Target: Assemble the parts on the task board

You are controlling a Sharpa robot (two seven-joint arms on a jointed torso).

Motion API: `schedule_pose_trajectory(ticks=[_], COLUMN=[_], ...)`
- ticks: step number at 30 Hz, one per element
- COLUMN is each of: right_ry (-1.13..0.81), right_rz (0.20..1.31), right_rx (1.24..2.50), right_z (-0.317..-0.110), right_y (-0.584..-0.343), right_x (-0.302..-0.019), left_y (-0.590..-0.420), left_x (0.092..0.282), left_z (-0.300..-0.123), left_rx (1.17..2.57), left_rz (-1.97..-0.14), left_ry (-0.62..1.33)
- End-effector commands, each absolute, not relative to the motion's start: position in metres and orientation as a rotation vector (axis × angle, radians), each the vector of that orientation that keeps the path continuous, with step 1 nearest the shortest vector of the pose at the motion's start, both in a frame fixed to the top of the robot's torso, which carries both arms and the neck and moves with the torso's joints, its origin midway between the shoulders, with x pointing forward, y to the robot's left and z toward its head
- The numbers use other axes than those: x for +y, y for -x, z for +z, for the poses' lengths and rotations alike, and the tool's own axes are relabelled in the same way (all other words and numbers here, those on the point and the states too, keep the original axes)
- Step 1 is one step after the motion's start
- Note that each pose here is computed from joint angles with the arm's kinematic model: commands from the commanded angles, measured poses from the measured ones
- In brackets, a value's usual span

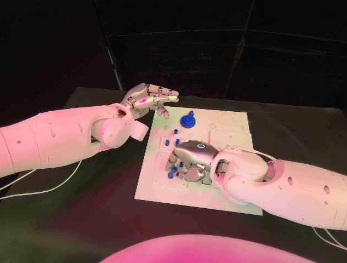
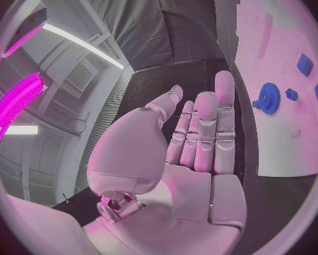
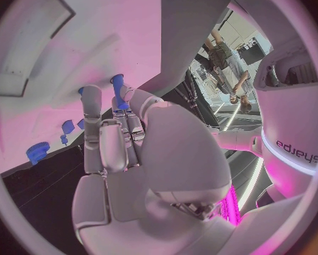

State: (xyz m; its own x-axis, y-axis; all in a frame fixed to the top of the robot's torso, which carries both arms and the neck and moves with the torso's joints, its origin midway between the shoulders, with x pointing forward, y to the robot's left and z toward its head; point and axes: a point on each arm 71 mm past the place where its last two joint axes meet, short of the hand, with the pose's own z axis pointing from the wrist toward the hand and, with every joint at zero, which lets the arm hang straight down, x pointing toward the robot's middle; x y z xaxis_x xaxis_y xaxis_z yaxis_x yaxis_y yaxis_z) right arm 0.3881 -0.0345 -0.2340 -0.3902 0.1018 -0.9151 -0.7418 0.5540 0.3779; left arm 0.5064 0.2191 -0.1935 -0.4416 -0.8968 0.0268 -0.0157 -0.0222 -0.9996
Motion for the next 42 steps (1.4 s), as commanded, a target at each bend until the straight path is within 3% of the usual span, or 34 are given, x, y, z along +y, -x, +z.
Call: schedule_pose_trajectory(ticks=[1,13,25,42], right_ry=[0.559,0.575,0.624,0.559], right_rz=[0.995,0.979,0.874,0.936], right_rx=[1.749,1.751,1.789,1.687], right_z=[-0.234,-0.235,-0.25,-0.243], right_y=[-0.387,-0.386,-0.38,-0.379], right_x=[-0.034,-0.031,-0.028,-0.029], left_y=[-0.506,-0.506,-0.506,-0.507], left_x=[0.217,0.217,0.217,0.216], left_z=[-0.192,-0.192,-0.192,-0.193], left_rx=[1.527,1.532,1.534,1.544], left_rz=[-1.576,-1.577,-1.577,-1.577], left_ry=[0.976,0.977,0.977,0.98])
